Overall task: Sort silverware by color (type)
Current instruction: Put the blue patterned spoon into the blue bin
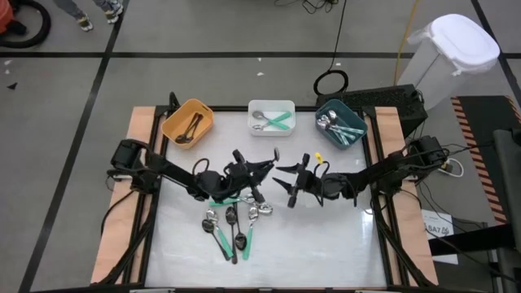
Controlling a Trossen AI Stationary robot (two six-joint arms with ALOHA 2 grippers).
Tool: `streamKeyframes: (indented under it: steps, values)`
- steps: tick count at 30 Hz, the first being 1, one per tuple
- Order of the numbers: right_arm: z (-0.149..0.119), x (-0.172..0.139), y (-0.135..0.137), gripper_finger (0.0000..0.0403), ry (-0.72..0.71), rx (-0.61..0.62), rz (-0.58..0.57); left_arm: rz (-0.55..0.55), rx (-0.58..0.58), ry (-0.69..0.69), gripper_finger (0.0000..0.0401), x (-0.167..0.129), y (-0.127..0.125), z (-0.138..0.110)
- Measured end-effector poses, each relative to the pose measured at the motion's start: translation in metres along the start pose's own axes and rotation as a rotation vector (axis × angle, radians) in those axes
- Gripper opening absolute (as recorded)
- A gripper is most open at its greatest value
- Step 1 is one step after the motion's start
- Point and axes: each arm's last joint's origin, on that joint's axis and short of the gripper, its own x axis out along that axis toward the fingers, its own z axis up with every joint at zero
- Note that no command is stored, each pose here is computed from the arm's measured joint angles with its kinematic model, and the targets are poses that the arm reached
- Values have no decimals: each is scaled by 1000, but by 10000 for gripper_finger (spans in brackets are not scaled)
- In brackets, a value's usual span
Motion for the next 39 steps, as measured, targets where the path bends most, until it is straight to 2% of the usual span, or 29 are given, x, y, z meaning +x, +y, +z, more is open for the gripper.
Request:
streamKeyframes:
  steps: [9, 15, 20, 24, 31, 34, 36, 39]
  values:
    - [4, 6, -5, 193, -16, 7, 65, 23, 17, -5, 33, 5, 4, -17]
    - [1, 13, -16, 191, 4, 27, 57, 33, 33, 7, 33, 12, 4, -30]
    - [-1, 15, -21, 186, 17, 21, 86, -16, 39, -2, 33, 24, -6, -36]
    - [-3, 15, -21, 161, 38, 7, 84, -10, 78, 2, 33, 28, -9, -37]
    - [-6, 15, -21, 73, 63, 4, 78, 33, 136, 11, 33, 28, -9, -37]
    - [-7, 15, -21, 66, 84, 2, 74, 32, 125, 27, 36, 28, -9, -39]
    - [-9, 15, -21, 65, 104, -5, 75, 41, 89, 38, 59, 28, -9, -40]
    - [-13, 14, -21, 42, 140, -25, 77, 67, 81, 71, 113, 28, -8, -40]
